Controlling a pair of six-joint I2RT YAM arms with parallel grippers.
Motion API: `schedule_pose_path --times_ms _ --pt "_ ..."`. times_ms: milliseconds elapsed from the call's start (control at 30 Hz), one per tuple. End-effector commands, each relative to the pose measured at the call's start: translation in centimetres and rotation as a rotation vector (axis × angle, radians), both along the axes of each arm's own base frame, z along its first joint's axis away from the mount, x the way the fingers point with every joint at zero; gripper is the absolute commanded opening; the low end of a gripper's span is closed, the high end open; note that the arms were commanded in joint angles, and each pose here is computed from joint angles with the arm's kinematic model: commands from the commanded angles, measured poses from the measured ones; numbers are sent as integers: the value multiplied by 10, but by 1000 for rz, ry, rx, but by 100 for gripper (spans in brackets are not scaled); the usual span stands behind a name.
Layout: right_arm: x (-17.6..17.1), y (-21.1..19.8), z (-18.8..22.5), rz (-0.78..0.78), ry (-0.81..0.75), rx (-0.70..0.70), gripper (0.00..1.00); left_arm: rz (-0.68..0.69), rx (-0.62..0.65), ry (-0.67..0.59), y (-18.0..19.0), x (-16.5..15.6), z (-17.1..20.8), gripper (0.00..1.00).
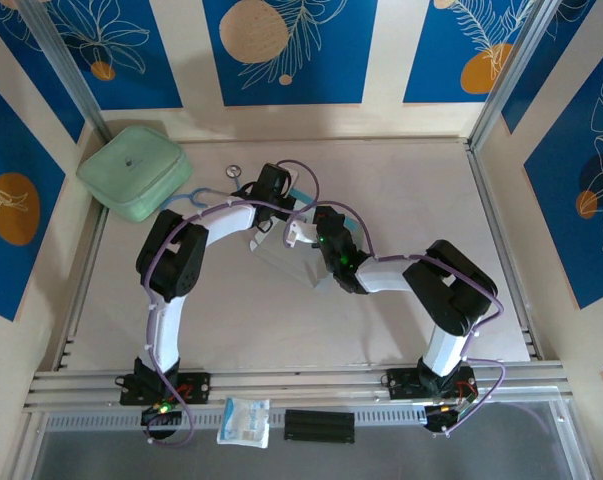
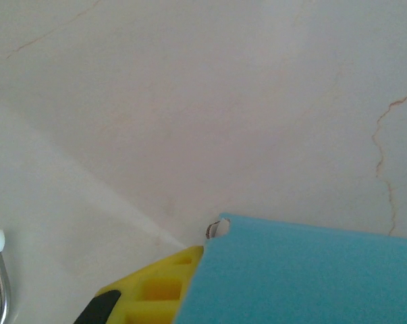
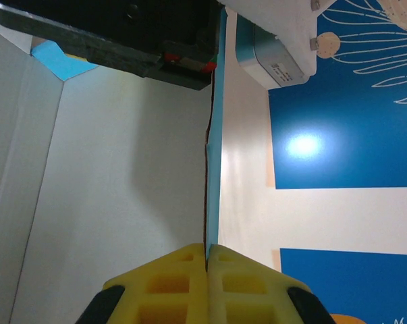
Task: Fold the paper box
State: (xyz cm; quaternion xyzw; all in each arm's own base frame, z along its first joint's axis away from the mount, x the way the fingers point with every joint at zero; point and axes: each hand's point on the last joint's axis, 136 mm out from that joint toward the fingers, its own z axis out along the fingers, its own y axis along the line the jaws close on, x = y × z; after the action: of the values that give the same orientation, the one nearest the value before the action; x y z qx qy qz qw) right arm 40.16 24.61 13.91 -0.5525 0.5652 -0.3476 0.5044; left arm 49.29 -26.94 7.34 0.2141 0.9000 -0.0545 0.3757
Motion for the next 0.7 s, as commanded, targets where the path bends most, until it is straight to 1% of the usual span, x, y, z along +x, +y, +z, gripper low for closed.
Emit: schedule_pose_path --times_ms 0,100,267,333,433,533,667 --pt "-21 12 -41 100 159 -46 0 -4 19 34 1 -1 -20 0" --pt "-18 10 -38 89 164 -35 0 -31 -22 24 -4 -7 -11 14" --pt "-11 3 -35 60 175 -18 0 -63 -115 12 -9 -24 11 27" --pt "-8 -1 -35 47 180 -16 0 -65 -149 7 -8 -32 21 35" --pt "-4 -5 -32 37 177 -10 0 -58 -193 -6 -5 -43 35 45" --pt "-2 -6 -30 37 175 -6 0 -41 -214 -5 1 -53 43 52" --pt "1 -9 -31 31 178 -3 0 -10 -247 23 12 -65 49 57"
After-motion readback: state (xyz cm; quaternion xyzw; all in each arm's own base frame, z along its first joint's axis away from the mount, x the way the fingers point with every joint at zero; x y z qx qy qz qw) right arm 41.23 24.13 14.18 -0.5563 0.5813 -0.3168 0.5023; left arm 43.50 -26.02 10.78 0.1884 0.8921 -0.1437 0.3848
